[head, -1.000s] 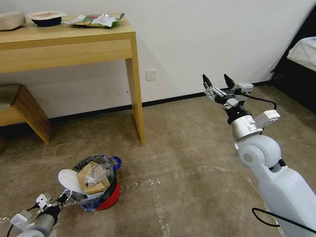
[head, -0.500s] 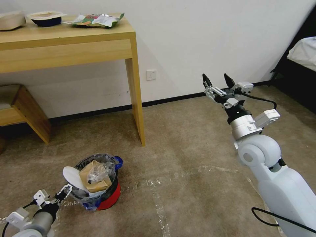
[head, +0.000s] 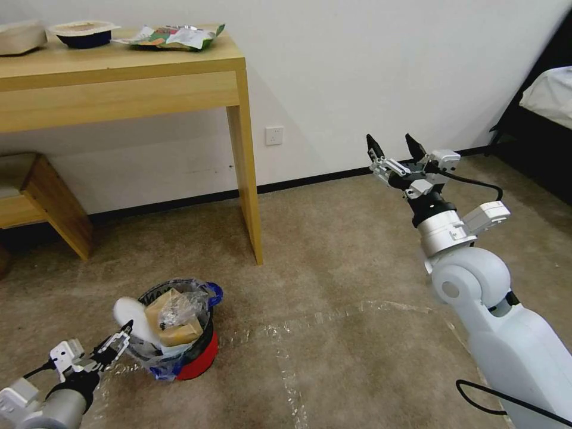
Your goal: Pick up the trash bin and place the garbage on the floor into it.
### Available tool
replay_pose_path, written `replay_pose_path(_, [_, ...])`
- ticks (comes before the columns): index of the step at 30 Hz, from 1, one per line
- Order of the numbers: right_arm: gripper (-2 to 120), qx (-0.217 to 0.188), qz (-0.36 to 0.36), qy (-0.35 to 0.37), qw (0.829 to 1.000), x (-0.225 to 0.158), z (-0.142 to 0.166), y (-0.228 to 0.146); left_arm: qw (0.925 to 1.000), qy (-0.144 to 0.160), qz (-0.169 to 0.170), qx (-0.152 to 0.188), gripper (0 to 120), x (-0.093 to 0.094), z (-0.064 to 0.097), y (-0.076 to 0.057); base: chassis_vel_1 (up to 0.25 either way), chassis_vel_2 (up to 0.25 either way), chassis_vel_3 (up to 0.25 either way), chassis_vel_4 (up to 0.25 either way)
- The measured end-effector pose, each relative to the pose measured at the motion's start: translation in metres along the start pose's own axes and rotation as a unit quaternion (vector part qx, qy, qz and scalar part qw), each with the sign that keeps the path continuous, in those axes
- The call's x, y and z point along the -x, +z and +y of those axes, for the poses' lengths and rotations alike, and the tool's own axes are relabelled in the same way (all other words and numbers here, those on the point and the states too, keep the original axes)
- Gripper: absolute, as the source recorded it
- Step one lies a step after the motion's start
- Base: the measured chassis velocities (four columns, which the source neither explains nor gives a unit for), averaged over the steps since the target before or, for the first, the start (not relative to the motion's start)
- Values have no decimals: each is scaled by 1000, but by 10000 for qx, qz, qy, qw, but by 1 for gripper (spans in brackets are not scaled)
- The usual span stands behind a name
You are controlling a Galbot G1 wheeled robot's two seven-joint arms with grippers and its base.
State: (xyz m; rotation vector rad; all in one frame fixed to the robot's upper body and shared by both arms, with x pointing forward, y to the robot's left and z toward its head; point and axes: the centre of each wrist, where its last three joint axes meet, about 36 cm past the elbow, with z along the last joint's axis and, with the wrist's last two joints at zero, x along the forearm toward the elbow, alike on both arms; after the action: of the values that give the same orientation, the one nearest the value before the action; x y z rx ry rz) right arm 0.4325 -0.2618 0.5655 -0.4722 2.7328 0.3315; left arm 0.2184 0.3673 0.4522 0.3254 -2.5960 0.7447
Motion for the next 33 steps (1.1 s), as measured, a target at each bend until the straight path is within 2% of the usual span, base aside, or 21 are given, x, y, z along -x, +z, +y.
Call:
replay_pose_path(2, [99, 1, 0, 1, 10000, -1, 0, 0, 10000, 1, -11, 38, 70, -2, -2, -1, 0, 0, 0, 0])
replay_pose_path(3, [99, 4, -2, 6, 10000, -3, 0, -1, 9998, 6, -60, 201, 70, -13, -10, -6, 0, 0, 0, 0])
replay_pose_path(6, [98, 8, -5, 6, 10000, -5, 0, -2, 9995, 23, -71, 313, 70, -22, -16, -9, 0, 0, 0, 0])
replay_pose_path(13, [98, 18, -47, 7, 10000, -7, 1, -4, 9989, -34, -39, 458, 70, -35, -23, -10, 0, 0, 0, 0])
replay_pose_path(18, [98, 14, -70, 58, 10000, -11, -1, -5, 9980, -64, -133, 618, 70, -42, -28, -15, 0, 0, 0, 0])
replay_pose_path(23, [98, 19, -85, 159, 9998, -22, -3, -2, 9955, -65, -410, 854, 70, -46, -37, -20, 0, 0, 0, 0])
replay_pose_path(24, [98, 10, -97, 186, 9998, -26, -2, 0, 9936, -46, -557, 977, 71, -45, -39, -20, 0, 0, 0, 0])
replay_pose_path(27, [99, -19, -143, 223, 9996, -36, 1, 3, 9886, -17, -822, 1259, 80, -44, -43, -21, 0, 0, 0, 0])
replay_pose_path(28, [99, -19, -143, 223, 9996, -36, 1, 3, 9886, -17, -822, 1259, 80, -44, -43, -21, 0, 0, 0, 0])
replay_pose_path(33, [99, -185, -203, 354, 9990, -54, 5, 17, 9788, 54, -1271, 1608, 94, -41, -46, -19, 0, 0, 0, 0])
